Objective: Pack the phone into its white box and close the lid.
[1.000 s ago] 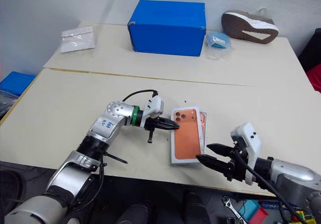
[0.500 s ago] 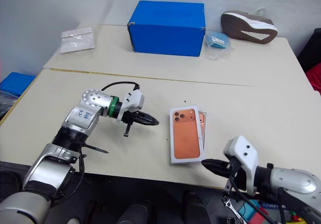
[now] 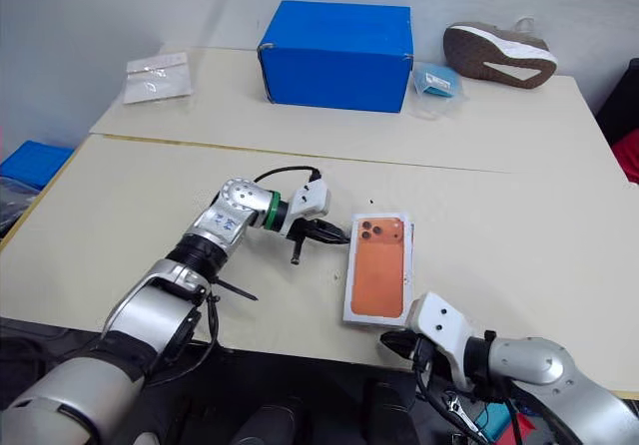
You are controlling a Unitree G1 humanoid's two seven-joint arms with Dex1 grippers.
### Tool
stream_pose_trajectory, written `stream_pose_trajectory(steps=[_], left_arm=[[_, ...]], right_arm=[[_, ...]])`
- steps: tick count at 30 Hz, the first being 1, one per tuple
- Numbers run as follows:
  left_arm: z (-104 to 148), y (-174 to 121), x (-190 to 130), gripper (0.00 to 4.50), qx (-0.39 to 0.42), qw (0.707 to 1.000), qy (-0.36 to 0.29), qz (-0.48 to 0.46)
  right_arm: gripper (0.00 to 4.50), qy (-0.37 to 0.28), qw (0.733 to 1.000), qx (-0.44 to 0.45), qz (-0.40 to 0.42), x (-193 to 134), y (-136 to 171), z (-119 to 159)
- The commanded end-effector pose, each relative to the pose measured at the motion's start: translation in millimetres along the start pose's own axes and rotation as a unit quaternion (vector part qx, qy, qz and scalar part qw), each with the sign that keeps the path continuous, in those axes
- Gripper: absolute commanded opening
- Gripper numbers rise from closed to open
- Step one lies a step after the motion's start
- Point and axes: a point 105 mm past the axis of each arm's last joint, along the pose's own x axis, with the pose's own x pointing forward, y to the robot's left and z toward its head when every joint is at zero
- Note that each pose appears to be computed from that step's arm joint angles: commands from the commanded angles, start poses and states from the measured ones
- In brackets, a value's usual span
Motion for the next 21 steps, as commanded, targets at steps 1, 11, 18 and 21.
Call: stream_pose_trajectory(steps=[1, 11, 18, 21], left_arm=[[12.6, 8.8, 0.4, 0.00, 0.019, 1.000, -0.012, 0.016], [18.3, 8.9, -5.2, 0.00, 0.028, 0.999, -0.022, 0.008], [31.9, -8.2, -12.6, 0.00, 0.015, 0.997, -0.066, -0.048], [38.0, -9.4, -6.3, 0.00, 0.008, 0.996, -0.076, -0.047]], right_arm=[[0.02, -0.014, 1.000, -0.008, -0.025, 1.8, -5.6, 2.9], [0.02, -0.056, 0.996, 0.003, -0.067, 2.5, -15.8, 17.8], [0.02, -0.109, 0.994, 0.024, -0.013, -6.6, -2.4, 44.7], [0.02, -0.125, 0.991, 0.041, -0.035, -11.8, -11.9, 51.7]])
